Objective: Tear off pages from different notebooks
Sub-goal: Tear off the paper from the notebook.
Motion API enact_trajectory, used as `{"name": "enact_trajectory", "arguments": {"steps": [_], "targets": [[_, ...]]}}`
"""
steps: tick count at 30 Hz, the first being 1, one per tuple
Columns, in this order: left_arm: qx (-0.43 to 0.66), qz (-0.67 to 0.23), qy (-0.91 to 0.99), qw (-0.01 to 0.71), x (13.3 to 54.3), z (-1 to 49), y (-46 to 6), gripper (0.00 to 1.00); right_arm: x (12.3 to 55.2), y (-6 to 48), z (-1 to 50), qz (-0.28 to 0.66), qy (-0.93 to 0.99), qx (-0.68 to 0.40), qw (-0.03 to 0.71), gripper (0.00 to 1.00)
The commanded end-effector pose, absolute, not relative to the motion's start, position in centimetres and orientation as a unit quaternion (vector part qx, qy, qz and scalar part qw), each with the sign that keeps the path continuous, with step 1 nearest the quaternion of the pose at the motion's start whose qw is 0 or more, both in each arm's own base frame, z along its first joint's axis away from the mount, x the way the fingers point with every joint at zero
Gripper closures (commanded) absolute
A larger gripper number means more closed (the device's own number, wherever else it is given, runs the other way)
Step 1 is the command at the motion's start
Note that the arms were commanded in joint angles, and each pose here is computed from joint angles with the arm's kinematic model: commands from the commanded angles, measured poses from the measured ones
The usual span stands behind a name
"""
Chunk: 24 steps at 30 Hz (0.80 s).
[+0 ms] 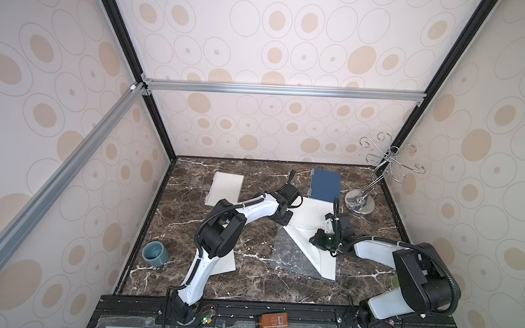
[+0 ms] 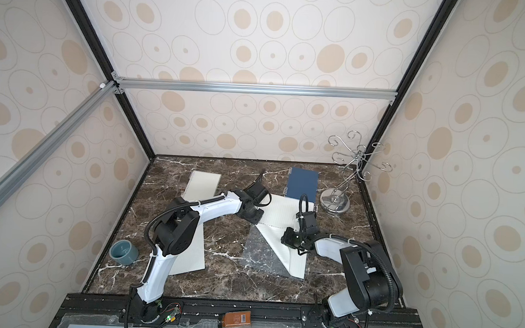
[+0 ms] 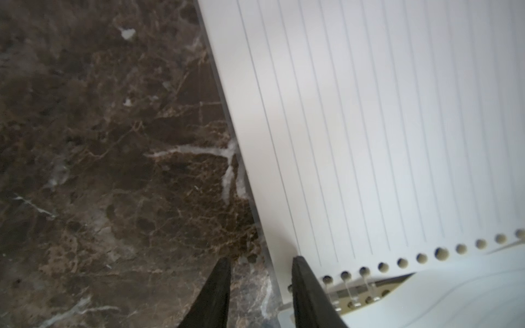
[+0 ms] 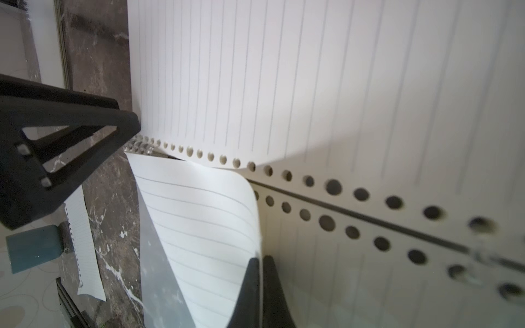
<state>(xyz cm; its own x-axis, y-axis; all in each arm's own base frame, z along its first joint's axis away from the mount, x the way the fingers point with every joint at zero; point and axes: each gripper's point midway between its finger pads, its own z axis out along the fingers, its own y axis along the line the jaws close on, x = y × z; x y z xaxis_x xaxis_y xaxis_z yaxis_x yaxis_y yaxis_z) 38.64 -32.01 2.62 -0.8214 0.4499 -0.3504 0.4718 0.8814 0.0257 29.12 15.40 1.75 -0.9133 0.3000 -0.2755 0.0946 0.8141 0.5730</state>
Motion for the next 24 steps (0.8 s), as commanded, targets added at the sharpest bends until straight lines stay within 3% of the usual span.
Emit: {"name": "enact_trajectory", "arguments": {"steps": [1,24], "targets": [[0.26,0.018,0.961,0.092,36.3,-2.5,-28.5,0.65,28.0,12.5,-0.7,0.256,0.939,0.173,0.155,1.0],[0.258,0.008,0.962,0.084,36.0,-3.4,-27.8,0.71,28.0,8.8,0.2,0.264,0.905,0.271,0.196,1.0]]}}
